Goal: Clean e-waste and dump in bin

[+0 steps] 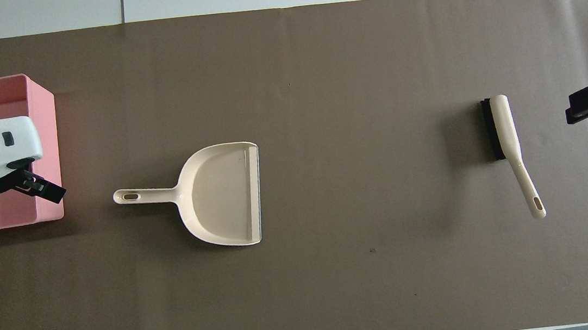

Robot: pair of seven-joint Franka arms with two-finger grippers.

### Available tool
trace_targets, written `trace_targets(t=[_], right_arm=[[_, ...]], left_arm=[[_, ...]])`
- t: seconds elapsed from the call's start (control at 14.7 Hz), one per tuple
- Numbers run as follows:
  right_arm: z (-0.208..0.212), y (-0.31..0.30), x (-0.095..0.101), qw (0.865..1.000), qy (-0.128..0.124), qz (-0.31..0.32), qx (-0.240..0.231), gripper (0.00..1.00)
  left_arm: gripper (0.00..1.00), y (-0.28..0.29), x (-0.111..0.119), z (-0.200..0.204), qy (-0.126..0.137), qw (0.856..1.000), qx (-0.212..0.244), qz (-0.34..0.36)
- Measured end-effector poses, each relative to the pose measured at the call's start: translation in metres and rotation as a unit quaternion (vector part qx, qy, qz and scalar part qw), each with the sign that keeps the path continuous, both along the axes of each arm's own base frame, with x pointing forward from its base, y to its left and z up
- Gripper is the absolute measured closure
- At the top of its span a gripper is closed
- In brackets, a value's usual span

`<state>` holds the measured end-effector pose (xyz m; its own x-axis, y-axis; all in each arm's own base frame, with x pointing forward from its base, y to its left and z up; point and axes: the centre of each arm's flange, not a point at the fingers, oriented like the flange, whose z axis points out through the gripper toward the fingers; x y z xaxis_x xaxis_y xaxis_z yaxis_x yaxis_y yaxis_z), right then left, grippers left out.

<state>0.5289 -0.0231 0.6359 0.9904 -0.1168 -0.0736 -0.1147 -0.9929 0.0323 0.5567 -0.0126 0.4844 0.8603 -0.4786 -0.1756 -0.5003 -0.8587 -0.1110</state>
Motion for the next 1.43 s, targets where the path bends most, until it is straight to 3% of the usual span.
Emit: trace_targets(t=[0.34,0.61,1.43], right_arm=[[0.0,0.0,0.0,1.0,0.0,0.0,0.0,0.0],[0.0,0.0,0.0,1.0,0.0,0.0,0.0,0.0],[0.001,0.0,0.001,1.0,-0.006,0.0,0.0,0.0]], left_arm=[[0.02,0.02,0.01,0.073,-0.041,0.989,-0.043,0.138],[0.02,0.019,0.003,0.085,-0.034,0.974,-0.069,0.215],[0.02,0.033,-0.019,0.101,-0.036,0.96,-0.077,0.267]])
